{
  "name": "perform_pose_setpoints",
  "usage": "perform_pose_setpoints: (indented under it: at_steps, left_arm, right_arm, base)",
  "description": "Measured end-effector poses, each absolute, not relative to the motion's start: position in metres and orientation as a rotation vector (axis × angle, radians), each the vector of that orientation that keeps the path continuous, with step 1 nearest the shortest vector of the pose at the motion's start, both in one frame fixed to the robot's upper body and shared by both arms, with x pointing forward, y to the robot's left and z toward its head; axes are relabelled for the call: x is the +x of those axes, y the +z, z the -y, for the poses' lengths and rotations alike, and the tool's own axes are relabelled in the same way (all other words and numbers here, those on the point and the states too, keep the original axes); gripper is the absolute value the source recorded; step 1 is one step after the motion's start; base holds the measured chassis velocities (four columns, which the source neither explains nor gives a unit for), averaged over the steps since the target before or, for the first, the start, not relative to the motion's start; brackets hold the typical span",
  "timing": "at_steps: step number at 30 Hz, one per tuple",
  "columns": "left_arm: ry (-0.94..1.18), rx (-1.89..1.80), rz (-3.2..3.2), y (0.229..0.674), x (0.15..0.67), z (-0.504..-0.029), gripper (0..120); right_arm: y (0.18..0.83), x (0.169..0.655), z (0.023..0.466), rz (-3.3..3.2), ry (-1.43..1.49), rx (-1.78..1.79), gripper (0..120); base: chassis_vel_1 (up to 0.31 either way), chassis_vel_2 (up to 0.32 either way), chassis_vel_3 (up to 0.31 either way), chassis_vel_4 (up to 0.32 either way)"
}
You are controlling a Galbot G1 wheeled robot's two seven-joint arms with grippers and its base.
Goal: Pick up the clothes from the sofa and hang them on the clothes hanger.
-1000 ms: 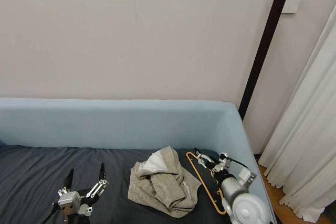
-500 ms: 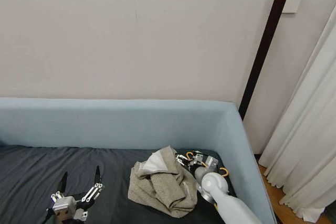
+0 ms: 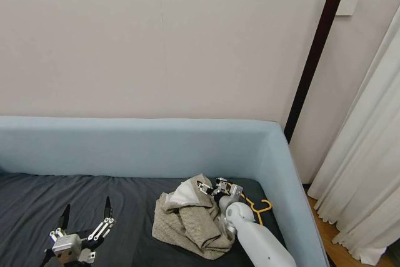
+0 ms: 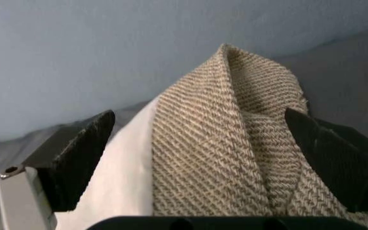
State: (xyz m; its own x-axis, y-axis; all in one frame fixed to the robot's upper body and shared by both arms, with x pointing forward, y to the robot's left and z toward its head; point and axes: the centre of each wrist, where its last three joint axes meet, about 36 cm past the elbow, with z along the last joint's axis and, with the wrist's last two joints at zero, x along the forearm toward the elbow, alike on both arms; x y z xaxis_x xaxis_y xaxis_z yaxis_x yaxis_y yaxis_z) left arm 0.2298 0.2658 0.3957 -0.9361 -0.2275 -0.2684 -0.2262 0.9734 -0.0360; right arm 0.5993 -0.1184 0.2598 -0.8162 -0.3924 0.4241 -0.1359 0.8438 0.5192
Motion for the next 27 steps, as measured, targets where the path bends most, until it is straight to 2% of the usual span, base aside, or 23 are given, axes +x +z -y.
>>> perform_pose_setpoints:
  at_steps: [16, 21, 22, 27]
  left_arm:
    - [-0.014, -0.343, -2.849, 0.389, 0.228, -0.263, 100]
    - [-0.011, -0.343, -2.850, 0.387, 0.229, -0.264, 100]
    - [-0.011, -0.343, -2.850, 0.387, 0.229, -0.264, 100]
    - [-0.021, -0.343, -2.852, 0.383, 0.231, -0.262, 100]
  right_arm:
    - [0.232, 0.594, 0.105, 2.519, -0.395, 0.425, 100]
    - [0.229, 0.593, 0.108, 2.535, -0.361, 0.465, 82]
    - [0.229, 0.593, 0.108, 2.535, -0.361, 0.465, 82]
    - [0.227, 0.590, 0.108, 2.566, -0.345, 0.506, 60]
  base:
    - [0.000, 0.000, 0.000, 0.000]
    - [0.000, 0.000, 0.000, 0.000]
    - [0.000, 0.000, 0.000, 0.000]
    - [0.000, 0.000, 0.000, 0.000]
